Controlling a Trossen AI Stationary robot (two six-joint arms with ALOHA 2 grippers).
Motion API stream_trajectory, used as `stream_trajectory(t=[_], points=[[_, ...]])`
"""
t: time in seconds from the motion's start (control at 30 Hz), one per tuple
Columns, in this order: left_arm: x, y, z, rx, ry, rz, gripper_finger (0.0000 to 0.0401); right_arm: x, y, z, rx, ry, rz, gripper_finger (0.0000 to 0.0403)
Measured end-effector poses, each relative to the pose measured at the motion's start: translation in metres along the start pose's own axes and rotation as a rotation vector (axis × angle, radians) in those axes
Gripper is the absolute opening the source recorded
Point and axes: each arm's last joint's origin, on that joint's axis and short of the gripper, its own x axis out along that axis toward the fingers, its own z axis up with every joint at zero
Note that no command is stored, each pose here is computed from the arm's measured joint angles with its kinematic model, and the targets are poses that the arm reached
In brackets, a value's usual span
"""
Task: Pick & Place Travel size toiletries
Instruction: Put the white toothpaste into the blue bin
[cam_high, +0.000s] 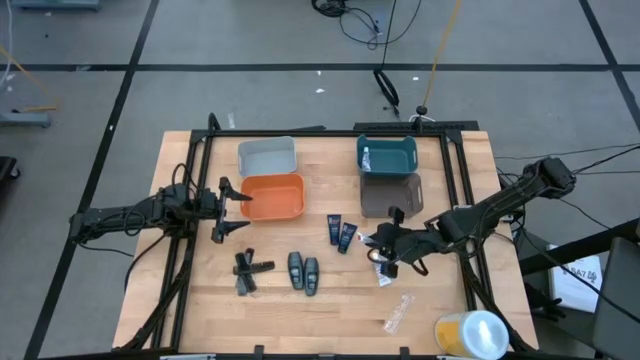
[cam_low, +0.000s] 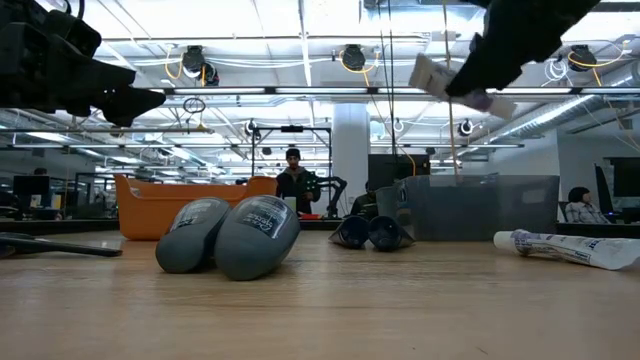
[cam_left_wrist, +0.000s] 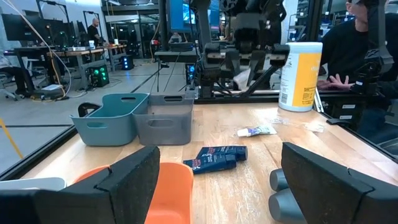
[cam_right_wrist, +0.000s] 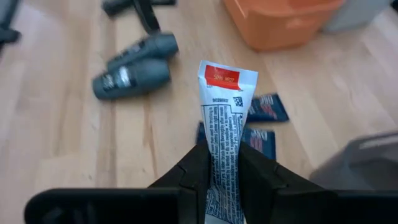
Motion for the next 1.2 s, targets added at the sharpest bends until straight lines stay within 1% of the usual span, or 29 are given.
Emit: stream_trajectory(t=[0.4, 0.73, 0.83, 1.03, 1.2], points=[[0.000, 0.000, 0.000, 0.000, 0.000, 0.000, 0.0328, -0.014, -0.003, 0.011, -0.038, -0.094, 0.036, 0.0059], [0.000, 0.000, 0.000, 0.000, 0.000, -0.001, 0.0328, -0.015, -0.003, 0.012, -0.055, -0.105, 0.037, 0.0059], [0.000, 0.000, 0.000, 0.000, 0.000, -0.001, 0.0328, -0.015, -0.004, 0.013, -0.080, -0.106, 0.033, 0.0059], [0.000, 0.000, 0.000, 0.000, 0.000, 0.000, 0.0328, -0.011, -0.019, 0.023, -0.067, -0.160, -0.057, 0.0059], [0.000, 0.000, 0.000, 0.000, 0.000, 0.000, 0.0328, -0.007, -0.044, 0.032, -0.072, -0.171, -0.146, 0.0059]])
